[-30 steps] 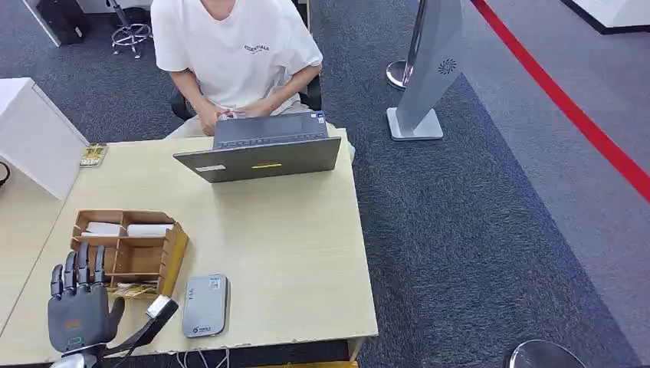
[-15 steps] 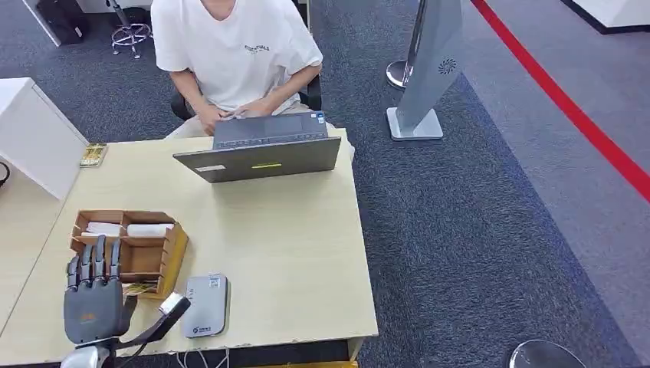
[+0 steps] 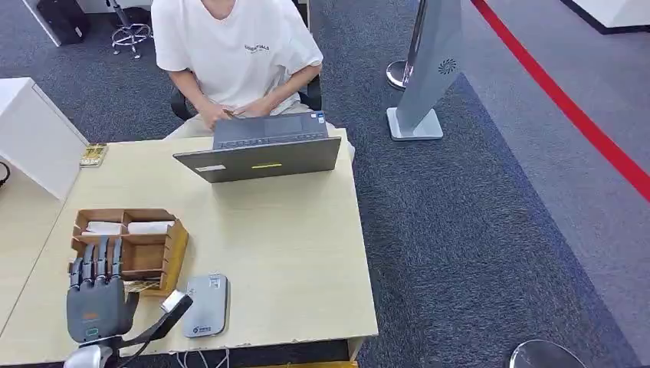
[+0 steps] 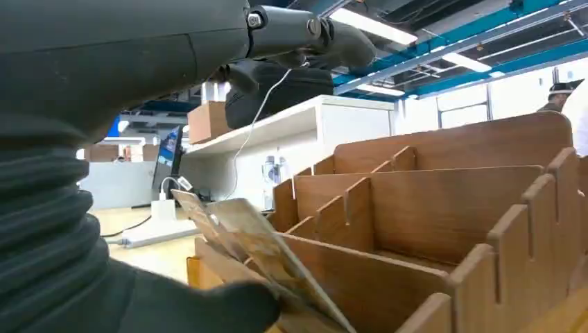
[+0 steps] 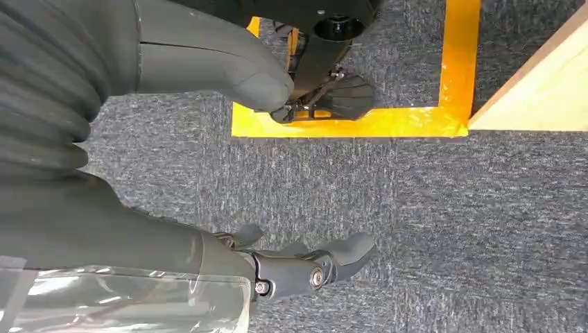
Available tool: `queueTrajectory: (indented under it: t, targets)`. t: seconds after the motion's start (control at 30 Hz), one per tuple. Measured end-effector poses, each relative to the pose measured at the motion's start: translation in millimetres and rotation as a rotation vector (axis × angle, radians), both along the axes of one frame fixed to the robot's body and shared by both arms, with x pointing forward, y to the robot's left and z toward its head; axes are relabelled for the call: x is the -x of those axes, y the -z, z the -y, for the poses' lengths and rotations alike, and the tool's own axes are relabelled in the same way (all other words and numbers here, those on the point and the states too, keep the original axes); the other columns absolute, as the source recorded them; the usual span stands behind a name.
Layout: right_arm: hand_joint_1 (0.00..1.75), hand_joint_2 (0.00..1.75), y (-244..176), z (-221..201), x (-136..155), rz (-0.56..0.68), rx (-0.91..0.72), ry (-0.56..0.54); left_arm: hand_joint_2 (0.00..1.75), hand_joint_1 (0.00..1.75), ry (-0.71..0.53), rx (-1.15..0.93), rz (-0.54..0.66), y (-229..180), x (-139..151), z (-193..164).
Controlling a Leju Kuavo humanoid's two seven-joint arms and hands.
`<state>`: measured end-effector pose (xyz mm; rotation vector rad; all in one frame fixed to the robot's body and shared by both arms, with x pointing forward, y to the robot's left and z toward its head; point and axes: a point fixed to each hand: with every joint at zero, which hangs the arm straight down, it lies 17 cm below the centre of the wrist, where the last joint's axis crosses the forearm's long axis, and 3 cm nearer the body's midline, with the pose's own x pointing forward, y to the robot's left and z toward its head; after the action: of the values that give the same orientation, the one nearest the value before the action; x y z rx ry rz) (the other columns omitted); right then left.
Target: Pass the card to the sensor for recognition and then transmit it.
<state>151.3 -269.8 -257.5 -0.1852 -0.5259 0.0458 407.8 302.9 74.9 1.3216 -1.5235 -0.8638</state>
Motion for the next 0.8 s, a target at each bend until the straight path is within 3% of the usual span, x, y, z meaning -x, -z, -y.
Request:
queueTrajectory:
  t: [0.8]
  targets:
    - [0.0,1.75,0,0,-1,0.005,-0.003,0.002,1.75,1.75,-0.005,0.028,-0.047,15,0,-9]
